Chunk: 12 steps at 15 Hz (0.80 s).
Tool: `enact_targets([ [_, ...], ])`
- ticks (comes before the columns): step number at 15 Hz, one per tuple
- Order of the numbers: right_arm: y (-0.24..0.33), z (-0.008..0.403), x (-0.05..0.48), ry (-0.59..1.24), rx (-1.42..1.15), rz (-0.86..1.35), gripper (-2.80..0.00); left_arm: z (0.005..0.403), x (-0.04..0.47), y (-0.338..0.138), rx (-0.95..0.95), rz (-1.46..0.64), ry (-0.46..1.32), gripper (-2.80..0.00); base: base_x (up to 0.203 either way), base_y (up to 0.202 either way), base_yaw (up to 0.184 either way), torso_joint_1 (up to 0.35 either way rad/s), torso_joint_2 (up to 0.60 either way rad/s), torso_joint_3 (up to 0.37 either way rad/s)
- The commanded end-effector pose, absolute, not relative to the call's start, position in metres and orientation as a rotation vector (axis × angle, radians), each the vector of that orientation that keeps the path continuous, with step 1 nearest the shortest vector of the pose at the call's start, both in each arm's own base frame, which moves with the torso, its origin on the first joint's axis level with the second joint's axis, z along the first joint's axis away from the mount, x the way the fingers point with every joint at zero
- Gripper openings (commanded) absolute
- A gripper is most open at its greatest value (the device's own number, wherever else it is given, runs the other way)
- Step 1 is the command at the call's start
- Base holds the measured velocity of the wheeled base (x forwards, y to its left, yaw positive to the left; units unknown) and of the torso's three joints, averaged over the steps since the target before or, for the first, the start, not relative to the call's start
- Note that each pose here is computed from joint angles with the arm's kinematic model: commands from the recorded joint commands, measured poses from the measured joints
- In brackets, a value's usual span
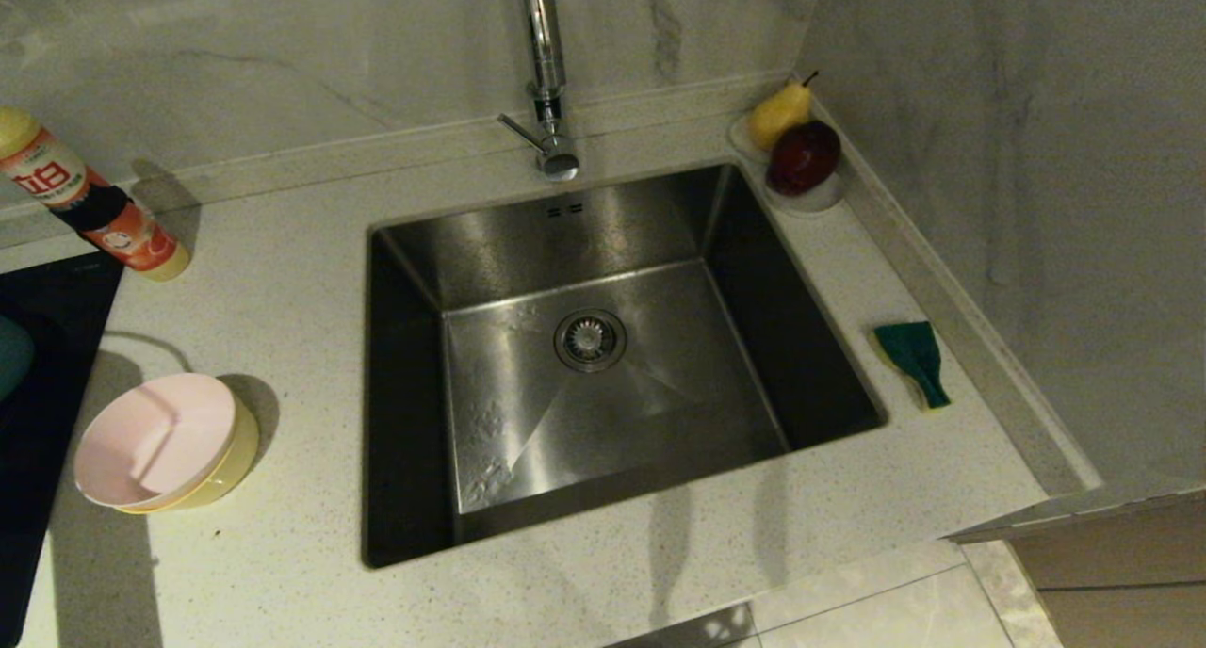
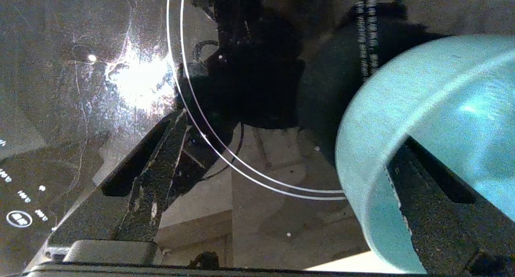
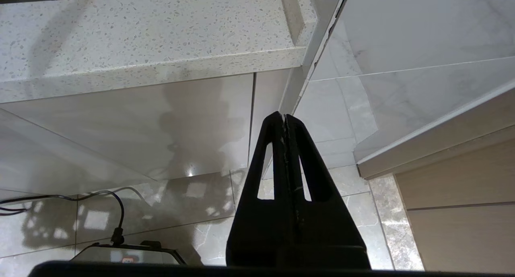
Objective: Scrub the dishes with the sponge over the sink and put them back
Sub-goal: Place the bowl on the bowl
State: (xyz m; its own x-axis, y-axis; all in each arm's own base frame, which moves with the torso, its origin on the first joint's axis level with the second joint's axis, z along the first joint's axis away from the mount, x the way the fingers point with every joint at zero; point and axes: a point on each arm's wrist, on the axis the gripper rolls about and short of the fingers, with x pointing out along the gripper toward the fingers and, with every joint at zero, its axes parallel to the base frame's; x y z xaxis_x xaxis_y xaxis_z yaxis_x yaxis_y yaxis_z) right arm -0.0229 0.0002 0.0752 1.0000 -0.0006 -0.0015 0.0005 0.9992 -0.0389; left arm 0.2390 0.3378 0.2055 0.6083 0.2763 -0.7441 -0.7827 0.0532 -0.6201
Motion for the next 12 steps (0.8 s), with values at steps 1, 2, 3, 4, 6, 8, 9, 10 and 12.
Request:
enact_targets([
  [1,0.0002,0.0752,-0.0228,0.003,-0.04,-0.001,-2.8,0.2009,0.24,0.3393,-1.292,0.86,0.505,0.0,0.0,0.0,0.0,0.0,0.0,0.0],
  [2,0.0002,0.0752,-0.0228,0.003,-0.04,0.0,-2.8,0.2009,0.24,0.3393,-1.294,0.861,0.504,-2.21,0.0,0.0,0.0,0.0,0.0,0.0],
  [3,0.0002,0.0752,-0.0228,0.003,-0.04,0.0,-2.8,0.2006,0.24,0.3392,-1.295,0.861,0.506,-2.8,0.0,0.0,0.0,0.0,0.0,0.0],
  [4,0.0002,0.0752,-0.0228,0.003,-0.04,0.0,-2.8,0.2005,0.2399,0.3391,-1.295,0.862,0.507,-2.8,0.0,0.0,0.0,0.0,0.0,0.0],
  [6,0.0002,0.0752,-0.0228,0.003,-0.04,-0.001,-2.8,0.2005,0.2399,0.3391,-1.297,0.858,0.507,-2.8,0.0,0.0,0.0,0.0,0.0,0.0],
  [8,0.0002,0.0752,-0.0228,0.003,-0.04,0.0,-2.8,0.2009,0.24,0.3391,-1.297,0.856,0.506,-2.8,0.0,0.0,0.0,0.0,0.0,0.0],
  [9,0.0002,0.0752,-0.0228,0.003,-0.04,0.0,-2.8,0.2011,0.2397,0.3387,-1.297,0.857,0.507,-2.8,0.0,0.0,0.0,0.0,0.0,0.0],
  [10,0.0002,0.0752,-0.0228,0.003,-0.04,0.0,-2.8,0.2024,0.2393,0.338,-1.297,0.855,0.506,-2.8,0.0,0.0,0.0,0.0,0.0,0.0],
  [12,0.0002,0.0752,-0.0228,0.003,-0.04,0.0,-2.8,0.207,0.2382,0.3364,-1.29,0.851,0.495,-2.8,0.0,0.0,0.0,0.0,0.0,0.0],
])
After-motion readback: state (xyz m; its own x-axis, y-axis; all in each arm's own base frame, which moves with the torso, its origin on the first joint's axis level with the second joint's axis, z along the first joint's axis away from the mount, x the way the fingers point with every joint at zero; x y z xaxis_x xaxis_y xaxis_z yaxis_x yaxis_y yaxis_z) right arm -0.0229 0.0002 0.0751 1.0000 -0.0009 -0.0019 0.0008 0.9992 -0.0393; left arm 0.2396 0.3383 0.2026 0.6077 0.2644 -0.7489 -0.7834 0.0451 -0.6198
